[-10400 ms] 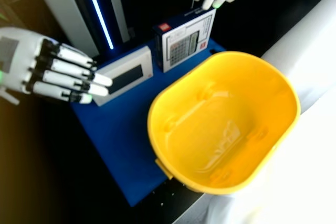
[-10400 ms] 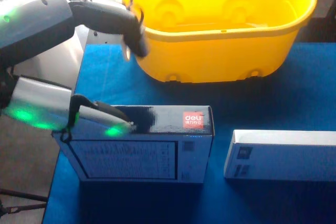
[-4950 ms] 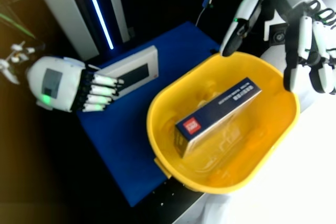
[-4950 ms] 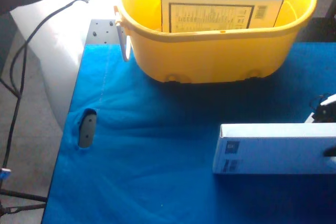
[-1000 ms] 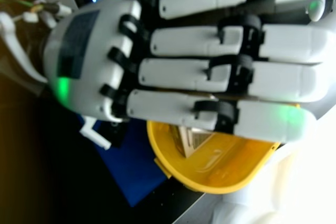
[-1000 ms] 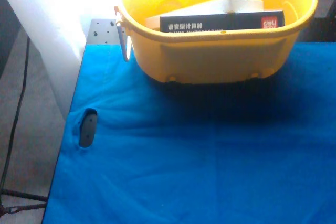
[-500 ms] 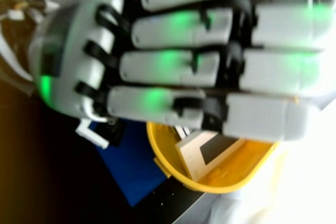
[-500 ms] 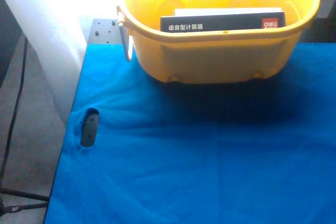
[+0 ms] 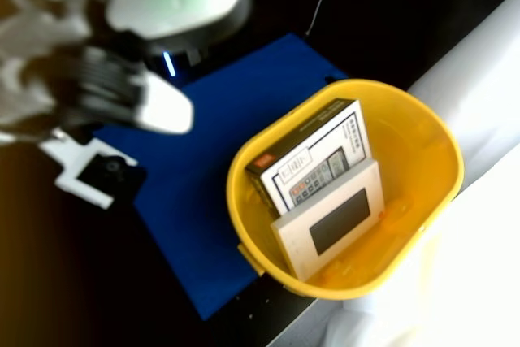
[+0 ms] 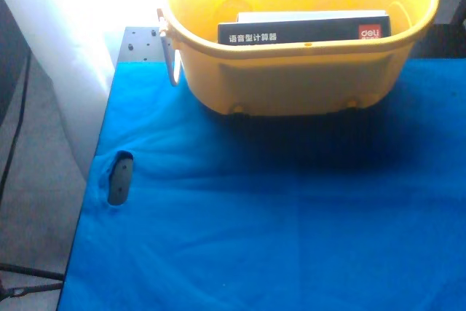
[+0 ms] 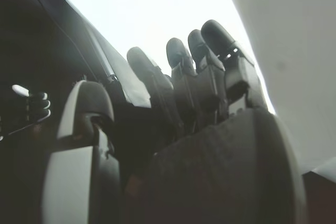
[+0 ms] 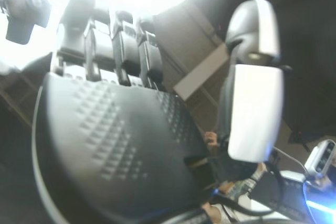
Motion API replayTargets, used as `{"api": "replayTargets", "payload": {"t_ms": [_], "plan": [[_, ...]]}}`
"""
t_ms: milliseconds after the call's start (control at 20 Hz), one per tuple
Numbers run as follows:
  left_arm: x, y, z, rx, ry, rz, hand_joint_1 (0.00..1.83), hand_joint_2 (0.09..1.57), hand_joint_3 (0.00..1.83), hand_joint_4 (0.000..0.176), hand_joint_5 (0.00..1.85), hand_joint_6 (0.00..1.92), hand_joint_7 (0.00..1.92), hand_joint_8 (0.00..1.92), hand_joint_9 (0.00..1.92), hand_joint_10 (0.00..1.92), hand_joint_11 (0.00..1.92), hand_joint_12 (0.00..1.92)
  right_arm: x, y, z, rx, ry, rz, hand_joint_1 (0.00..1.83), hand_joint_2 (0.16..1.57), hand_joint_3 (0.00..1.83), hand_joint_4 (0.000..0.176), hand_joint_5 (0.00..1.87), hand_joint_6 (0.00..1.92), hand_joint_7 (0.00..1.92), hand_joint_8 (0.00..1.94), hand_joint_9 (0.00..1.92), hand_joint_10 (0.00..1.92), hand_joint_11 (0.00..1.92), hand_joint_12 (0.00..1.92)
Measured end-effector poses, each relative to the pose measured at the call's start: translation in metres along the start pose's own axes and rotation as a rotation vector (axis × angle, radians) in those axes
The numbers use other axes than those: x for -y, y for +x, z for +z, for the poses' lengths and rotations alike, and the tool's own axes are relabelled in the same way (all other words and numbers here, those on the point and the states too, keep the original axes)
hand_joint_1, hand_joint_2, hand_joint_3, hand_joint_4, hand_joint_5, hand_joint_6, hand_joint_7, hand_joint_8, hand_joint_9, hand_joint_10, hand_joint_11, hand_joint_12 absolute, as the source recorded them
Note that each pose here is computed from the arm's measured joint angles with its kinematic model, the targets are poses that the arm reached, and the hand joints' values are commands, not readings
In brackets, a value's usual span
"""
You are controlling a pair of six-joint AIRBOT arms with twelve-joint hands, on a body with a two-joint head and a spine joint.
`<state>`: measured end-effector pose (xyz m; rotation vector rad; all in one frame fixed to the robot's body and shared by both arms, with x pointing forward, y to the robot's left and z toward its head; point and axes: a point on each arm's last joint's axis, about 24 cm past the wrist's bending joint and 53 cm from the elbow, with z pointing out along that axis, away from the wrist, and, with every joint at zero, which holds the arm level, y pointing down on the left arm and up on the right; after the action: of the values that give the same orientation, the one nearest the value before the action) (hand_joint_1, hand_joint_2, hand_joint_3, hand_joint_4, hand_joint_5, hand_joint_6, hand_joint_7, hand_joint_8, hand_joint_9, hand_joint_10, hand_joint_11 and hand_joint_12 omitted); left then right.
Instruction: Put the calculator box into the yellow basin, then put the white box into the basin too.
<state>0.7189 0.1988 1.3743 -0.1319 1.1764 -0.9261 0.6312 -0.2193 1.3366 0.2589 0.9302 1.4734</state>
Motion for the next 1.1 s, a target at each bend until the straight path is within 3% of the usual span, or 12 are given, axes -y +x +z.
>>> {"api": "replayTargets", "payload": {"t_ms": [100, 150, 300, 500, 550, 650, 750, 800, 850, 950, 1000, 1100], "plan": [[0.009, 0.002, -0.010, 0.001, 0.031, 0.007, 0.86, 1.26, 0.00, 0.000, 0.48, 0.73, 0.56, 0.19, 0.22, 0.96, 0.00, 1.65, -0.002, 0.006, -0.007, -0.007, -0.006, 0.013, 0.71, 1.06, 0.00, 0.073, 0.28, 0.02, 0.35, 0.01, 0.01, 0.78, 0.00, 1.73], [0.010, 0.002, -0.017, 0.003, 0.047, -0.006, 0.88, 1.25, 0.00, 0.000, 0.47, 0.79, 0.52, 0.41, 0.22, 1.06, 0.00, 1.75, -0.003, 0.010, -0.015, -0.019, -0.002, 0.013, 0.71, 1.06, 0.00, 0.073, 0.28, 0.02, 0.35, 0.01, 0.01, 0.78, 0.00, 1.73], [0.019, 0.000, -0.032, 0.019, 0.089, -0.054, 0.82, 1.26, 0.00, 0.000, 0.43, 0.76, 0.44, 0.47, 0.22, 0.95, 0.00, 1.67, -0.008, 0.011, -0.026, -0.027, -0.011, 0.011, 0.71, 1.06, 0.00, 0.073, 0.28, 0.02, 0.35, 0.01, 0.01, 0.78, 0.00, 1.73], [0.049, 0.007, -0.059, 0.024, 0.190, -0.034, 0.80, 1.25, 0.00, 0.000, 0.28, 0.86, 0.30, 1.08, 0.21, 1.31, 0.06, 1.75, -0.021, 0.006, -0.039, -0.032, -0.031, -0.003, 0.71, 1.06, 0.00, 0.073, 0.28, 0.02, 0.35, 0.01, 0.01, 0.79, 0.00, 1.73], [0.055, 0.004, -0.065, 0.037, 0.211, -0.040, 0.81, 1.26, 0.00, 0.000, 0.25, 0.94, 0.26, 1.12, 0.19, 1.33, 0.03, 1.78, -0.023, 0.006, -0.049, -0.051, -0.018, -0.013, 0.71, 1.06, 0.00, 0.073, 0.28, 0.02, 0.35, 0.01, 0.01, 0.79, 0.00, 1.73], [0.063, -0.002, -0.075, 0.068, 0.239, -0.053, 0.75, 1.32, 0.02, 0.000, 0.23, 0.83, 0.25, 1.08, 0.25, 1.28, 0.02, 1.74, -0.028, 0.009, -0.056, -0.066, -0.006, -0.009, 0.71, 1.06, 0.00, 0.073, 0.28, 0.02, 0.36, 0.01, 0.00, 0.79, 0.00, 1.73], [0.072, 0.001, -0.093, 0.085, 0.281, -0.067, 0.77, 1.36, 0.01, 0.000, 0.06, 0.82, 0.10, 0.98, 0.14, 1.32, 0.00, 1.60, -0.030, 0.005, -0.056, -0.054, -0.018, -0.015, 0.71, 1.06, 0.00, 0.073, 0.28, 0.02, 0.36, 0.01, 0.00, 0.79, 0.00, 1.73], [0.074, 0.006, -0.100, 0.079, 0.294, -0.070, 0.78, 1.38, 0.01, 0.000, 0.06, 0.99, 0.14, 0.97, 0.14, 1.30, 0.00, 1.56, -0.028, 0.002, -0.056, -0.043, -0.010, -0.017, 0.71, 1.06, 0.00, 0.073, 0.28, 0.02, 0.36, 0.01, 0.00, 0.79, 0.00, 1.73], [0.074, 0.010, -0.106, 0.074, 0.300, -0.074, 0.71, 1.42, 0.01, 0.000, 0.01, 0.99, 0.10, 0.91, 0.06, 1.25, 0.00, 1.47, -0.025, 0.001, -0.057, -0.031, -0.005, -0.012, 0.71, 1.06, 0.00, 0.073, 0.28, 0.02, 0.36, 0.01, 0.00, 0.79, 0.00, 1.73], [0.066, 0.002, -0.115, 0.118, 0.291, -0.129, 0.56, 1.42, 0.00, 0.000, 0.02, 0.66, 0.13, 0.70, 0.09, 1.11, 0.00, 1.44, -0.016, 0.005, -0.058, -0.012, 0.012, 0.008, 0.71, 1.06, 0.00, 0.073, 0.28, 0.02, 0.36, 0.01, 0.00, 0.79, 0.00, 1.73], [0.066, 0.000, -0.116, 0.143, 0.294, -0.151, 0.38, 1.47, 0.00, 0.000, 0.13, 0.68, 0.19, 0.78, 0.11, 1.15, 0.00, 1.46, -0.010, 0.007, -0.063, -0.018, 0.031, 0.008, 0.71, 1.06, 0.00, 0.073, 0.28, 0.02, 0.36, 0.01, 0.00, 0.80, 0.00, 1.73], [0.066, 0.003, -0.120, 0.158, 0.307, -0.176, 0.16, 1.40, 0.00, 0.000, 0.21, 0.62, 0.25, 0.84, 0.19, 1.16, 0.01, 1.55, 0.000, 0.009, -0.068, -0.016, 0.068, 0.012, 0.71, 1.06, 0.00, 0.073, 0.28, 0.02, 0.36, 0.01, 0.00, 0.80, 0.00, 1.73]]}}
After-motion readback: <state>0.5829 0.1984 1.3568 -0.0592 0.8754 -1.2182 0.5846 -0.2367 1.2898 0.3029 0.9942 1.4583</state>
